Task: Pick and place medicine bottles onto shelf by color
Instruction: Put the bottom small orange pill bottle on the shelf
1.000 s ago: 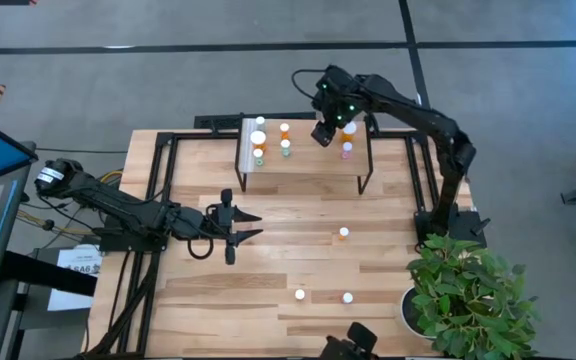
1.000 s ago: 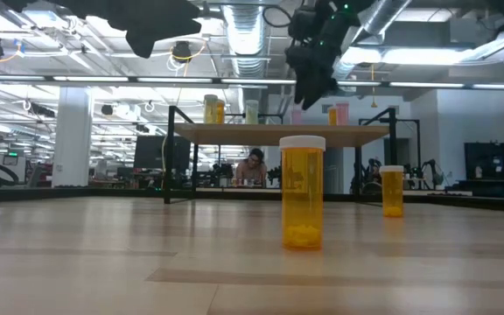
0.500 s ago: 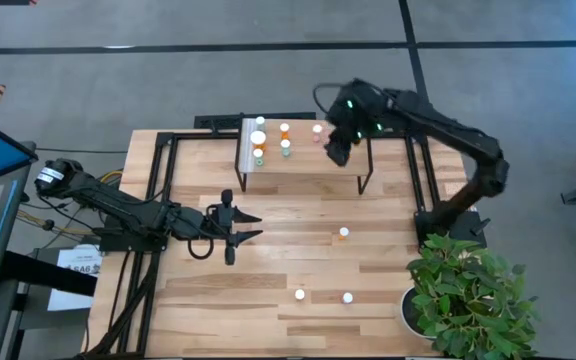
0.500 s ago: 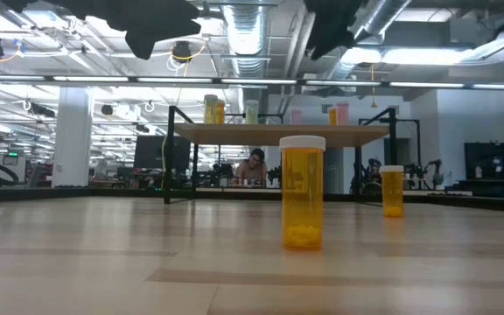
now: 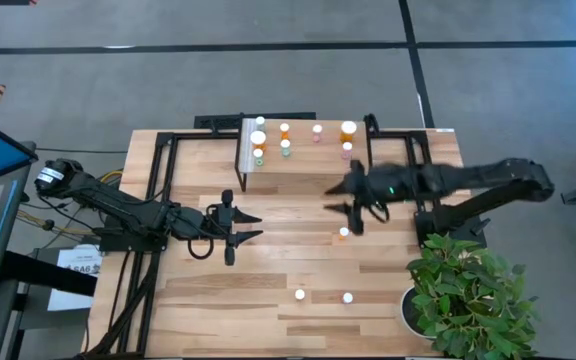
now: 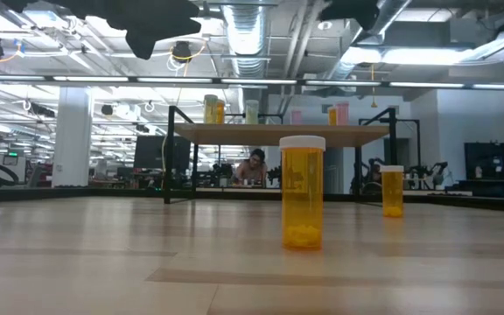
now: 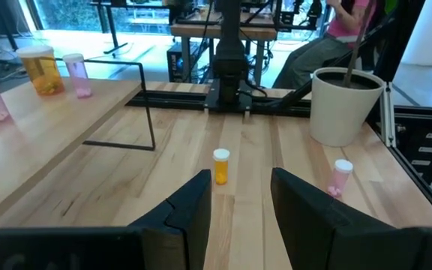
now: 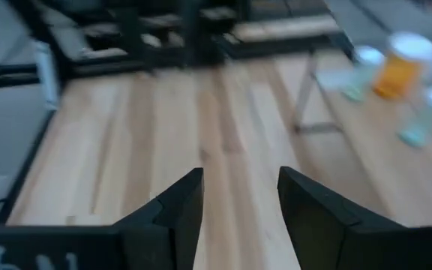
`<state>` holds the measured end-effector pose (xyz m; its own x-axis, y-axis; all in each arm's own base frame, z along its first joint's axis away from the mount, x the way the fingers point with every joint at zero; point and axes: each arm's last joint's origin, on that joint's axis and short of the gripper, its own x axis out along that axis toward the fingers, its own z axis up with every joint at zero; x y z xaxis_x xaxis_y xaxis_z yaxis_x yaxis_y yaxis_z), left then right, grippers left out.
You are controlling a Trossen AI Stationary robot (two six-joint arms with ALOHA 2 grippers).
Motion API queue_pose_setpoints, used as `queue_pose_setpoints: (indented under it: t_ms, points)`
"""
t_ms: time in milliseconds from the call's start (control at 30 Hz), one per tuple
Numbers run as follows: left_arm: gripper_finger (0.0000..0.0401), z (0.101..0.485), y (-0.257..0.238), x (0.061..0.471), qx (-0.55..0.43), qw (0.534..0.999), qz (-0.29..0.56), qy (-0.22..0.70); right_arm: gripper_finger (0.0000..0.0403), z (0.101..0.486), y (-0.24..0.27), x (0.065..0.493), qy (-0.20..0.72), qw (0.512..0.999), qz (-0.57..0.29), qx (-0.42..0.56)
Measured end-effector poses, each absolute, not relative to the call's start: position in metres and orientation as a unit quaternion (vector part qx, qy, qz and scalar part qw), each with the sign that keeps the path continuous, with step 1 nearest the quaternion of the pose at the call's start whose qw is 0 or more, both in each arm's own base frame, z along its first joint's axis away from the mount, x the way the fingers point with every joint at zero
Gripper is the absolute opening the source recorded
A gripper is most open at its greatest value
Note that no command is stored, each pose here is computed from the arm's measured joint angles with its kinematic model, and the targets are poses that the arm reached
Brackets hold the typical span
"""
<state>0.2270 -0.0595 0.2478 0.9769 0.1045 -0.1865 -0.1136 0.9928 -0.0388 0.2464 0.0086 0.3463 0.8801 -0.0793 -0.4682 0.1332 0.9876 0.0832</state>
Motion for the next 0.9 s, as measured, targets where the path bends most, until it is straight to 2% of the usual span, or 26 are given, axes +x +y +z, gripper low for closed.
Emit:
queue_pose_setpoints:
  t_ms: [233,400,633,900]
  points:
    - [0.0127,0.248,-0.060,0.227,-0.025,0.994,0.055,0.091,0.0190,0.295,0.051,0.249,0.122,0.992,0.035,0.004]
    - [0.0128,0.250,-0.060,0.227,-0.015,0.995,0.046,0.085,0.0186,0.262,0.060,0.264,0.019,0.998,0.050,-0.011]
    - [0.0128,0.250,-0.060,0.227,-0.006,0.995,0.049,0.082,0.0185,0.243,0.061,0.281,-0.001,0.999,0.046,-0.014]
    - [0.0128,0.249,-0.058,0.228,-0.003,0.995,0.056,0.088,0.0179,0.243,0.067,0.288,-0.054,0.997,0.052,-0.016]
